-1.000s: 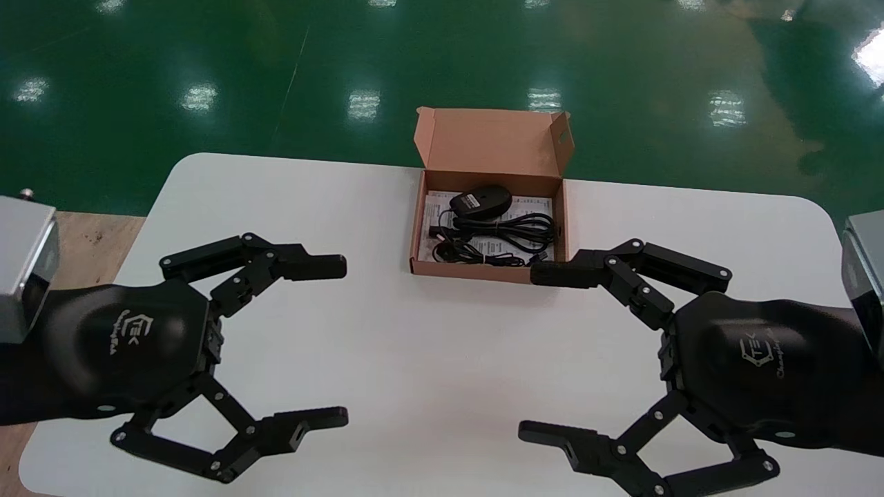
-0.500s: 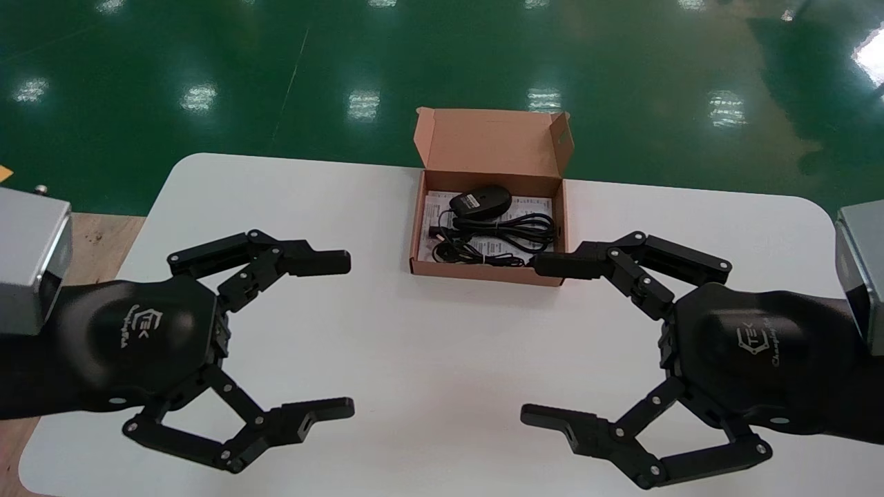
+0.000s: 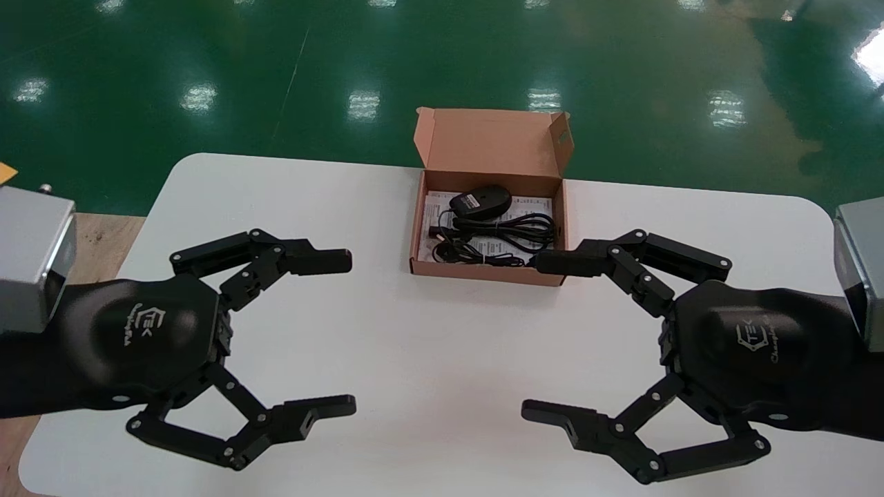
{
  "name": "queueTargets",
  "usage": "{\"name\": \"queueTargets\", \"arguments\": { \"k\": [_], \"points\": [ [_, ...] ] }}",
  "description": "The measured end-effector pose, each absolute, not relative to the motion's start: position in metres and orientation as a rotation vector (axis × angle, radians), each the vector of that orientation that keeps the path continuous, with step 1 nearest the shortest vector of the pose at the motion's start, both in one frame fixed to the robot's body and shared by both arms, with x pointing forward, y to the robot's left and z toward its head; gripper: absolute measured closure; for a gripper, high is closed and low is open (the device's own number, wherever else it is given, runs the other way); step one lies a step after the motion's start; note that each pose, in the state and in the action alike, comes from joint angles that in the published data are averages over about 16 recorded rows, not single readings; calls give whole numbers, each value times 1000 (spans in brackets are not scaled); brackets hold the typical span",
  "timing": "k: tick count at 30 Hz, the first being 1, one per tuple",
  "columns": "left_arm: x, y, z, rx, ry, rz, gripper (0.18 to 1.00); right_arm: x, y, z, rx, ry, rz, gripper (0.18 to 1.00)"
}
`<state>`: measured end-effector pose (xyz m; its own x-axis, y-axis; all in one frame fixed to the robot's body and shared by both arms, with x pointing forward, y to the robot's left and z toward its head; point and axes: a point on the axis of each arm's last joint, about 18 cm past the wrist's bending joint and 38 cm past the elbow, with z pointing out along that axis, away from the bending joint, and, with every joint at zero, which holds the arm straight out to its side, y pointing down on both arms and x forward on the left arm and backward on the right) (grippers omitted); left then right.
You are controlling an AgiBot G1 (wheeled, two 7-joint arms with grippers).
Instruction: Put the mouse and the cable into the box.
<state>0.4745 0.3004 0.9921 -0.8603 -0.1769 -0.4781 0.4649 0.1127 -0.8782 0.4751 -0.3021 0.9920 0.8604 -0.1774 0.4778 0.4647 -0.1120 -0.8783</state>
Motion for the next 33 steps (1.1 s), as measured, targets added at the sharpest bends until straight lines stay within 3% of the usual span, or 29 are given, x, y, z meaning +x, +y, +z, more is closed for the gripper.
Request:
{"name": "queueTargets", "arguments": {
  "k": [33],
  "points": [
    [475,300,992,277,1925,-1799,183,476,-302,992,-1596,-229,-555,179]
  ]
}}
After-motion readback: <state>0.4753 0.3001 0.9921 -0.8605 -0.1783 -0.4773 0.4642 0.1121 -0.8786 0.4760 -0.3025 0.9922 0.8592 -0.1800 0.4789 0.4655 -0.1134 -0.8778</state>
